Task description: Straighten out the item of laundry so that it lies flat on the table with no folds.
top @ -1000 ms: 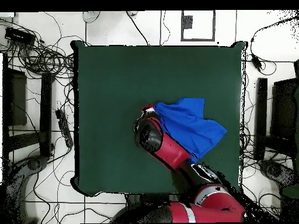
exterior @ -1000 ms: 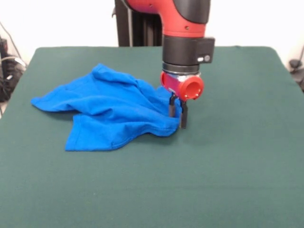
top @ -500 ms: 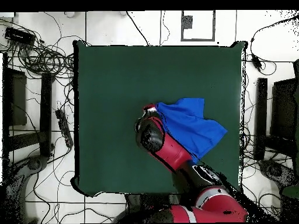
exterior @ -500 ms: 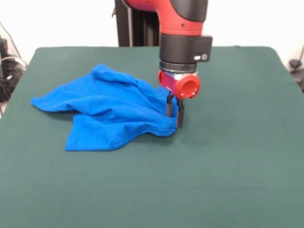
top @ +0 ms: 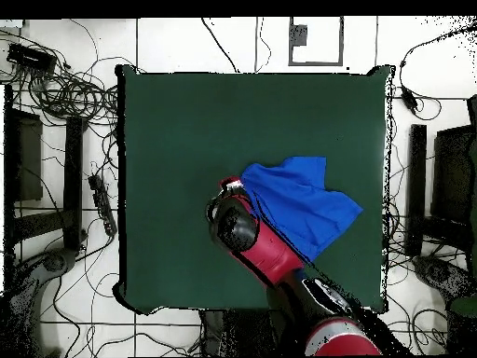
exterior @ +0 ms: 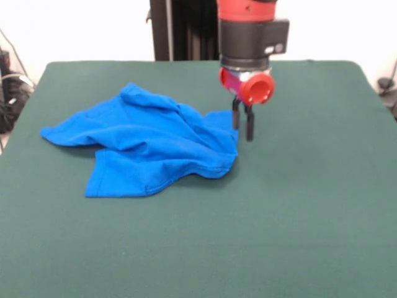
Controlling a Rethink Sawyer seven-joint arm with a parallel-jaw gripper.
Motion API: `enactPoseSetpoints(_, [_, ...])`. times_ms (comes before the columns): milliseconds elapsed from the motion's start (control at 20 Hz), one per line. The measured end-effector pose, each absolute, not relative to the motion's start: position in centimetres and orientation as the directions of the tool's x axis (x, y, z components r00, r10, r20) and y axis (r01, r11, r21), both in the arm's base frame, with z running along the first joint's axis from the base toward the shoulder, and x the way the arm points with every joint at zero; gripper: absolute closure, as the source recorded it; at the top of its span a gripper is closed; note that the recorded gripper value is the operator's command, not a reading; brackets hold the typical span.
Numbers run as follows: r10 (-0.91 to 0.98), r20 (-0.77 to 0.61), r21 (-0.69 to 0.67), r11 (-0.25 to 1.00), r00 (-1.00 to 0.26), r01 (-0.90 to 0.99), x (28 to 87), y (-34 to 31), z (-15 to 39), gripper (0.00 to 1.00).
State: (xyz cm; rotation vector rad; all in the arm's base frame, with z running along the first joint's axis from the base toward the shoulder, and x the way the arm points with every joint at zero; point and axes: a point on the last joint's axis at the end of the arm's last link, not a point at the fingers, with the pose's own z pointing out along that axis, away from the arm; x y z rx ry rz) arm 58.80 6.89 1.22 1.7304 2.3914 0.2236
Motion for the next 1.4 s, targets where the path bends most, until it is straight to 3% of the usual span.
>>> enactPoseSetpoints(550, [0.956,0.055,0.181,0.276,-0.290,0.944,56.9,9.3,6.2,0.00])
enactPoseSetpoints(1400, [0.979,0.055,0.003,0.196,-0.196,0.981,51.9,6.3,2.7,0.00])
